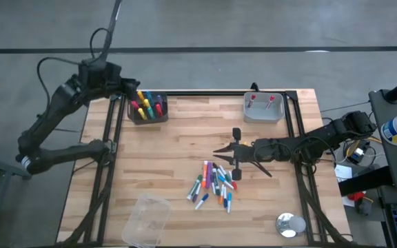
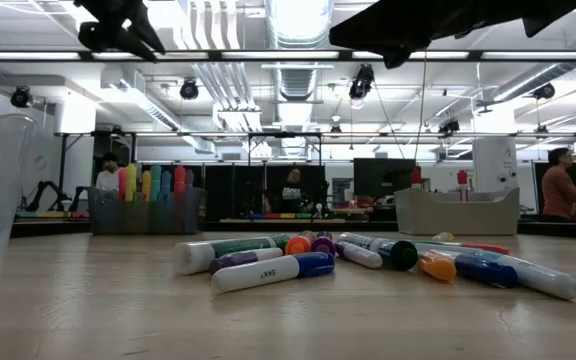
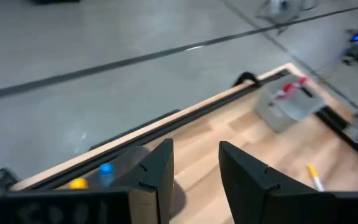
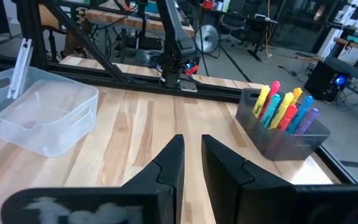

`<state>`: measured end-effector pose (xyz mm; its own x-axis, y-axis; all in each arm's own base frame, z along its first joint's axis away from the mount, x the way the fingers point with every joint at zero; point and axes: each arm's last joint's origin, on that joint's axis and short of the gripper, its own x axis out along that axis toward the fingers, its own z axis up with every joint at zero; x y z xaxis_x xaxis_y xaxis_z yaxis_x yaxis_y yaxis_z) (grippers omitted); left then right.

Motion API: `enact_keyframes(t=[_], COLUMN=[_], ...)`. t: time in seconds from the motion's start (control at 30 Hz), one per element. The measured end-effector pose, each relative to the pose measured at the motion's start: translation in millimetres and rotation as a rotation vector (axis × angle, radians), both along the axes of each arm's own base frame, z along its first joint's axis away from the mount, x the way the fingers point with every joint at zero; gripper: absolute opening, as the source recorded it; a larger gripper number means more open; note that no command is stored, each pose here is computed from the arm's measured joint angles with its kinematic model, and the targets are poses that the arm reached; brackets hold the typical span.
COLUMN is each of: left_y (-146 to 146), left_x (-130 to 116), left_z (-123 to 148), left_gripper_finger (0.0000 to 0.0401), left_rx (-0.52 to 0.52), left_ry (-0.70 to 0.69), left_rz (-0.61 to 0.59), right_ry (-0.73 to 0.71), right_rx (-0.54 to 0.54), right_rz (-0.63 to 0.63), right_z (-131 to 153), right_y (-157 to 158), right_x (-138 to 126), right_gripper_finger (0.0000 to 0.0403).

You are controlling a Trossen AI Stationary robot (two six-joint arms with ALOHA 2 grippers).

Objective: Pick & Place Markers
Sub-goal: Put the violet highlighter pen into the black bin

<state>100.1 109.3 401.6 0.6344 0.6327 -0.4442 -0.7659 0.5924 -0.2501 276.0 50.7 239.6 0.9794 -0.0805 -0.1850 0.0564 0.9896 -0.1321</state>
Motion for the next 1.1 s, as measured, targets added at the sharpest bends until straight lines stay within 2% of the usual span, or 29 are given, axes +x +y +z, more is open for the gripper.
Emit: enact_keyframes(t=[0.27,0.47,0.63,0.9,1.1], left_y=[-28.7,-44.0,-54.2,-74.0,-88.0], left_x=[3.7,9.4,18.6,34.5,42.0], left_z=[-20.5,-38.8,-61.1,-91.7,-112.7], left_gripper_finger=[0.0119,0.0119,0.0119,0.0119,0.0119], left_rx=[0.064,0.105,0.112,0.214,0.219], left_ry=[-0.156,-0.286,-0.386,-0.560,-0.658], left_rz=[-0.278,-0.533,-0.689,-0.882,-0.976], right_ry=[-0.007,-0.018,-0.019,-0.047,0.005], right_rx=[0.032,0.120,0.155,0.211,0.211], right_rz=[-0.005,-0.021,-0.028,-0.035,-0.027], right_z=[1.4,2.5,2.3,5.3,0.5], right_y=[0.1,0.2,0.2,0.2,0.1], right_x=[0.5,0.9,0.8,1.4,0.6], right_gripper_finger=[0.0052,0.0052,0.0052,0.0052,0.0052])
